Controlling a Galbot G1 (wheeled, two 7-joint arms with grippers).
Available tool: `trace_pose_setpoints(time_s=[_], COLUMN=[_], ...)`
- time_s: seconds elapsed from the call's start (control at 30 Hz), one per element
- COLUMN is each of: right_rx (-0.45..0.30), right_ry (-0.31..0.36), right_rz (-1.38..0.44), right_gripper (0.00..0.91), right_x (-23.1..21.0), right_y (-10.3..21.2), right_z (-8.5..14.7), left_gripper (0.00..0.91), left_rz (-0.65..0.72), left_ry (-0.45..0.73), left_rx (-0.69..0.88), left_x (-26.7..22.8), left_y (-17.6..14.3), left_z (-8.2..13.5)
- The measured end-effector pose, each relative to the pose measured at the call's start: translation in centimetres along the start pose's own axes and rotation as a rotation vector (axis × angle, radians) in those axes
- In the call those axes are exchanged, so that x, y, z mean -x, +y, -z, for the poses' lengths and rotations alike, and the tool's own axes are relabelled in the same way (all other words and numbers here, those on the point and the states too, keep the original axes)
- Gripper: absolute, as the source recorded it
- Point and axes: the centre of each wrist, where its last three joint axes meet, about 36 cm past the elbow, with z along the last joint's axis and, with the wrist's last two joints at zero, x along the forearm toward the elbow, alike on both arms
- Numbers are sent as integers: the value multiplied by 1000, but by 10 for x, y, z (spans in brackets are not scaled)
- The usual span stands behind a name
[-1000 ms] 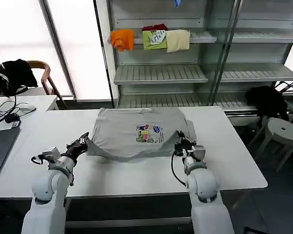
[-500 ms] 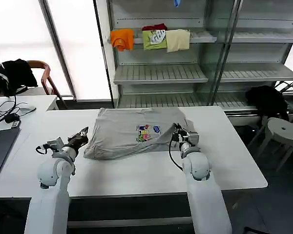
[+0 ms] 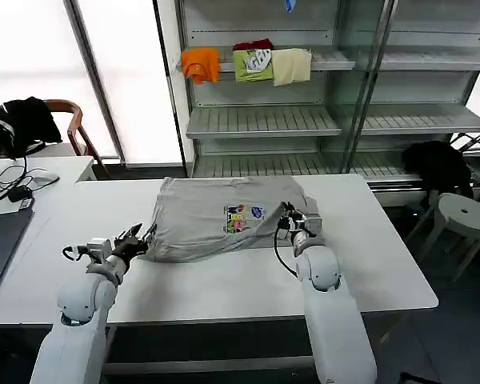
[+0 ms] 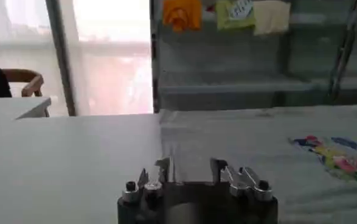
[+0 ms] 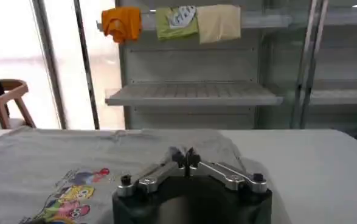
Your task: Fold and organize the clothes.
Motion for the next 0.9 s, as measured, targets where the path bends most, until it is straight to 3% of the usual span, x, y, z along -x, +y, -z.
trace_pose_setpoints(time_s=[0.13, 0.37, 0.43, 0.57, 0.6, 0.67, 0.9], right_rx=[-3, -6, -8, -10, -11, -12, -15], right_ry=[0, -2, -2, -2, -2, -2, -4], right_rz=[-2, -4, -5, -5, -6, -6, -6], right_gripper=[0, 0, 0, 0, 0, 0, 0], right_x=[0, -1, -1, -1, -1, -1, -2], right_y=[-2, -4, -4, -3, -3, -3, -2], right_z=[0, 0, 0, -1, -1, -1, -1], left_gripper=[907, 645, 403, 252, 161, 121, 121], left_rz=[-18, -30, -32, -35, -36, -38, -35], left_ry=[24, 41, 44, 50, 52, 55, 66], left_rx=[19, 38, 36, 33, 34, 33, 29], left_x=[-4, -4, -3, 0, 0, 2, 7], left_y=[-7, -14, -14, -15, -15, -16, -15], left_z=[-9, -15, -16, -18, -18, -19, -21])
